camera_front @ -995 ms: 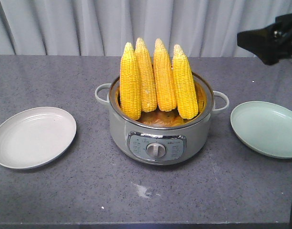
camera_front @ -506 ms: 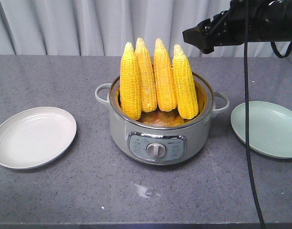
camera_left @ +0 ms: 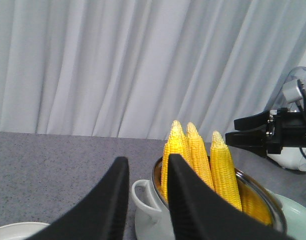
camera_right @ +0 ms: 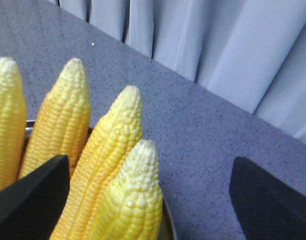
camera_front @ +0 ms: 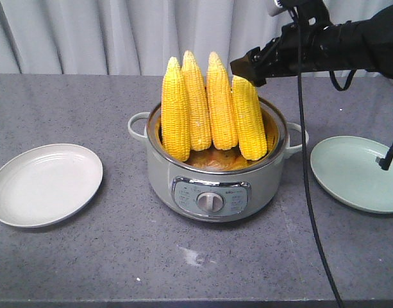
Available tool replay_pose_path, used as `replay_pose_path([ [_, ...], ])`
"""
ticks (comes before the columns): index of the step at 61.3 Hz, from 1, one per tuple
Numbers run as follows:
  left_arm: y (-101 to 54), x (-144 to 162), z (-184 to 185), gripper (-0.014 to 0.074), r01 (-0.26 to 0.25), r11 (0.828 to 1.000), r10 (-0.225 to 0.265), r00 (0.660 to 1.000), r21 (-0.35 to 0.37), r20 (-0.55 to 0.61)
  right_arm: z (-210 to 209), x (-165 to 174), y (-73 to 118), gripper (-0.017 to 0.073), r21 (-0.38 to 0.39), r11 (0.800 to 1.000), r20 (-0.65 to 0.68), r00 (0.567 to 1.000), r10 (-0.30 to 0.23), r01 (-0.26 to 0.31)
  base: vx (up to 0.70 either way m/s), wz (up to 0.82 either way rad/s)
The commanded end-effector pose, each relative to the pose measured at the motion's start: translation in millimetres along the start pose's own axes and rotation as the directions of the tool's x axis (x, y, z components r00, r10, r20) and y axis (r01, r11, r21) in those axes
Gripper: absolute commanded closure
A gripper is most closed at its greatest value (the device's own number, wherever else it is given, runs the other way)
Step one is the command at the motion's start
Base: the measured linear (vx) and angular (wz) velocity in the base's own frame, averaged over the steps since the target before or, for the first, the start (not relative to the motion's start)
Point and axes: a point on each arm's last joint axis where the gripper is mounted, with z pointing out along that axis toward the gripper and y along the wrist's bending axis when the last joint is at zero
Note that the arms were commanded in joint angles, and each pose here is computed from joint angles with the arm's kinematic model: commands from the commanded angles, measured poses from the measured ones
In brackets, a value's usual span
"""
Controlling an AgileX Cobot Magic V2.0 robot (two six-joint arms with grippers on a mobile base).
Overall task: Distribute corn equally
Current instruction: 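Reach the right gripper to the corn cob nearest the green plate, then close the right gripper on the cob and lift it from the pot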
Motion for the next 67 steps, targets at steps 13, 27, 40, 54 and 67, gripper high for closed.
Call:
replay_pose_path([
  [13,-3.6,-11.8,-1.2,0.0392,0.020,1.000,-0.020,0.999,0.010,0.044,9.3,-1.0,-4.8,-0.0033,-0.004,0.999,0.017,0.999,0.032,-0.032,0.00,0.00],
  [27,-3.8,-11.6,-1.2,0.0392,0.020,1.000,-0.020,0.999,0.011,0.042,10.5,1.5,-2.8,0.0168,-0.030,0.999,-0.002,1.000,0.029,-0.029,0.00,0.00],
  [40,-3.8,-11.6,-1.2,0.0392,0.020,1.000,-0.020,0.999,0.012,0.042,6.9,-1.2,-1.2,0.0470,-0.034,0.999,0.003,1.000,0.014,-0.014,0.00,0.00],
  [54,-3.8,-11.6,-1.2,0.0392,0.020,1.000,-0.020,0.999,0.012,0.042,-17.0,-20.7,3.1,0.0568,0.004,1.000,0.074,0.997,-0.013,0.013,0.00,0.00],
  [67,-3.8,-11.6,-1.2,0.0392,0.020,1.000,-0.020,0.999,0.012,0.042,-60.1,-49.9,14.0,0.0568,0.060,0.997,0.184,0.981,-0.059,0.049,0.00,0.00],
])
